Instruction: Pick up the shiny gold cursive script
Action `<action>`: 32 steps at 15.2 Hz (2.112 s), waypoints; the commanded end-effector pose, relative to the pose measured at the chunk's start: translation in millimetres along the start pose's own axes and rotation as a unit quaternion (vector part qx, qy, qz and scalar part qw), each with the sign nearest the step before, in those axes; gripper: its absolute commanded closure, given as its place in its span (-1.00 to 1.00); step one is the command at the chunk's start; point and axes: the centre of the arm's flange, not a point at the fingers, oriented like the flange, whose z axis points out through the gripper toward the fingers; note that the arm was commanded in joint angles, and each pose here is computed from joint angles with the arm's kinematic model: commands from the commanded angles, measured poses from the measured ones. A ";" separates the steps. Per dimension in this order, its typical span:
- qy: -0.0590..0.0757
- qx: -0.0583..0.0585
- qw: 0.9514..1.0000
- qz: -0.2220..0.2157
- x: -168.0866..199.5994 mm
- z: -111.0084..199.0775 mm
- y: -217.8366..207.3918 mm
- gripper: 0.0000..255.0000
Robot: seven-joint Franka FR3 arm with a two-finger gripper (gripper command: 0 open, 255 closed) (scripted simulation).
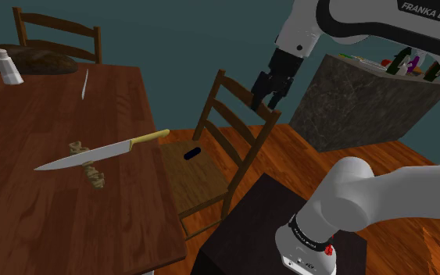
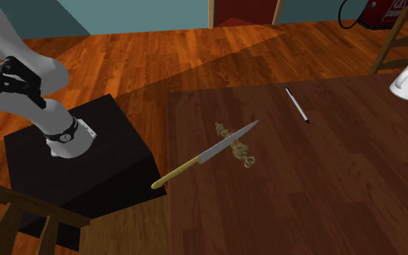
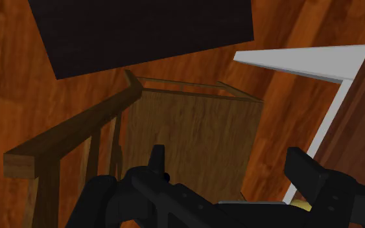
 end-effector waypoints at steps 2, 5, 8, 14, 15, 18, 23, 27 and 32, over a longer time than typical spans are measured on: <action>-0.001 -0.003 1.000 0.000 4.2 3.8 -12.8 -1.00; -0.003 -0.010 1.000 0.000 16.7 15.8 -51.0 -1.00; -0.005 -0.018 1.000 0.000 29.2 28.3 -89.0 -1.00; -0.009 -0.033 0.999 0.000 54.0 55.3 -164.4 -1.00; -0.010 -0.035 0.999 0.000 58.1 60.0 -176.9 -1.00; -0.012 -0.043 0.999 0.000 70.4 74.6 -214.2 -1.00; -0.015 -0.055 0.998 -0.001 90.7 100.3 -276.0 -1.00; -0.018 -0.066 0.998 -0.001 106.8 122.1 -324.9 -1.00; -0.021 -0.078 0.997 -0.001 126.7 150.9 -385.3 -1.00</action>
